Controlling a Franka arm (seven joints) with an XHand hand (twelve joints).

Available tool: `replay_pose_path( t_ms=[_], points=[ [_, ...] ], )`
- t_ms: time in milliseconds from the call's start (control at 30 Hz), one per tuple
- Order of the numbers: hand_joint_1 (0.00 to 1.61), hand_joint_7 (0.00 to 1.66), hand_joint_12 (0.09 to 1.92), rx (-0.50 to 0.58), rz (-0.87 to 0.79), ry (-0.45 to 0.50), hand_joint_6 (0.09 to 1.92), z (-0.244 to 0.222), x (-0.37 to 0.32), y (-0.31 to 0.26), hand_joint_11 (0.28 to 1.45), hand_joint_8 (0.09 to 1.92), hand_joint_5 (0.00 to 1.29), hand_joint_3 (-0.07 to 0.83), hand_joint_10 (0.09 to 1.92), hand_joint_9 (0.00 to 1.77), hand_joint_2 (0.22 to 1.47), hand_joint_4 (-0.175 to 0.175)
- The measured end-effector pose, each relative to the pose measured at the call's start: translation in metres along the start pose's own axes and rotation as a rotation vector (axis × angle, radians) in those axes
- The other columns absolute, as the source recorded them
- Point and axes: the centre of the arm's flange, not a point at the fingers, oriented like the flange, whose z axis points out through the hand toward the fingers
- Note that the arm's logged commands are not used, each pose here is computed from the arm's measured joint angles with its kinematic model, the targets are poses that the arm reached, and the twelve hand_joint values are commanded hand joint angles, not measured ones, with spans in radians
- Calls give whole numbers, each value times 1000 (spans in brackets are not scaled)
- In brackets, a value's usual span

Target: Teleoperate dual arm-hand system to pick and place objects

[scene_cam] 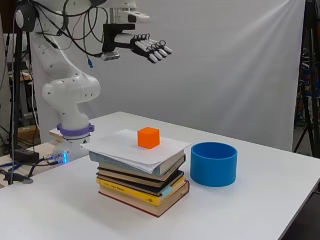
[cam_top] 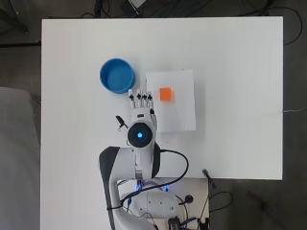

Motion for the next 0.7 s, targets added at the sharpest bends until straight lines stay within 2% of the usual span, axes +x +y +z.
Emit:
replay_pose_path(
  t_ms=[200,400,700],
  points=[
    [220,301,87,-46,2,66,87,-47,9,22,455,87,202,6,87,392,1020,69],
    [194,323,87,3,44,31,87,-31,19,35,458,87,232,7,87,416,1034,79],
    [188,337,87,-1,50,22,87,-19,24,44,461,87,248,4,87,430,1040,85]
  ],
)
